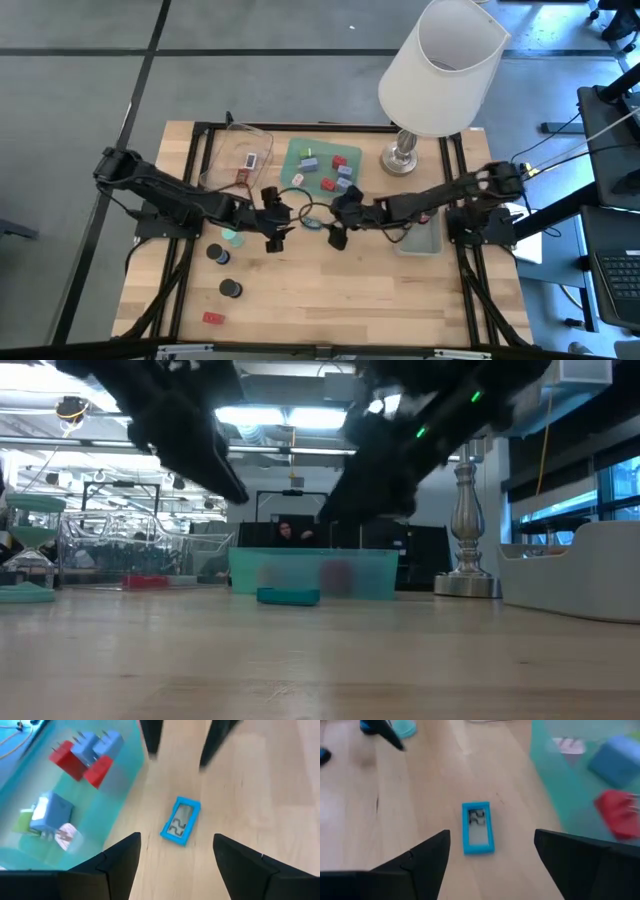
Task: Pick & Place Office items
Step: Put the blue timer into the transparent bin
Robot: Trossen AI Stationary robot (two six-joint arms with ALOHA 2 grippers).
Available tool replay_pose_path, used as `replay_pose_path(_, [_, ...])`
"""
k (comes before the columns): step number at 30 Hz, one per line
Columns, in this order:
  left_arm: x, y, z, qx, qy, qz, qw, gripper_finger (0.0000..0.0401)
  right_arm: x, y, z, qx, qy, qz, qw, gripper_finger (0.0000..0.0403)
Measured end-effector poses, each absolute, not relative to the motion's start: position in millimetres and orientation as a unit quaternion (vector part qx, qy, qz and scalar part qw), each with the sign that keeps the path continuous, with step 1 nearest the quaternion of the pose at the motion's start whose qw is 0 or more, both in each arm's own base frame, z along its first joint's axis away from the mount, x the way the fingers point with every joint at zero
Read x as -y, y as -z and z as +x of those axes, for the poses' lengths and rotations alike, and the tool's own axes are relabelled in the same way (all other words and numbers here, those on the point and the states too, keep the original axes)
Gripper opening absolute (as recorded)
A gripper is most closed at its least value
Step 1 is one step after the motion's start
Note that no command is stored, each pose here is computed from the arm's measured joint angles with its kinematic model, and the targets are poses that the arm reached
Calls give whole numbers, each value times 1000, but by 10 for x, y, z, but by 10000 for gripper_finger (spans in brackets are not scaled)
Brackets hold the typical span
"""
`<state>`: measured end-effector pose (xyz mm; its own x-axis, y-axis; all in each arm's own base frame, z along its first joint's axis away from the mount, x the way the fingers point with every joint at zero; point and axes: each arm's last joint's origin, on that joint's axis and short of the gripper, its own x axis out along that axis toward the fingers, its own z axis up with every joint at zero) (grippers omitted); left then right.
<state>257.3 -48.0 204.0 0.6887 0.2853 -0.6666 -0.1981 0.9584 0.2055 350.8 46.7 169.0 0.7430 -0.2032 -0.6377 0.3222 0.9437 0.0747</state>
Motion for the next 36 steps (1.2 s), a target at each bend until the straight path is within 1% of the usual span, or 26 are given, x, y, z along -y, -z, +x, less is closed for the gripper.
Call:
replay_pose_path(5, [417,-1810,2689,-406,-147,65,900,255,-630,-1997,3215,-360,137,63,921,287])
replay_pose_path(9, [321,-1641,2811,-414,-158,56,894,255,-776,-2125,3002,-389,121,56,911,287])
replay_pose_path(11, [270,-1575,2887,-414,-127,53,900,256,-839,-2141,2909,-410,116,57,903,287])
replay_pose_path(15, [206,-1451,3033,-402,-25,61,913,256,-950,-2117,2756,-452,117,61,882,287])
replay_pose_path(19, [127,-1356,3170,-377,9,95,921,256,-1040,-2081,2652,-479,126,67,866,287])
replay_pose_path(25, [-44,-1169,3306,-402,-1,101,910,255,-1154,-2076,2585,-478,127,59,867,287])
replay_pose_path(28, [-115,-1108,3342,-409,3,82,909,256,-1194,-2077,2567,-477,122,59,868,287])
replay_pose_path(32, [-178,-1061,3343,-415,31,39,908,255,-1222,-2078,2554,-475,123,61,869,287])
replay_pose_path(36, [-189,-1077,3328,-419,22,16,908,255,-1229,-2086,2548,-455,147,41,877,287])
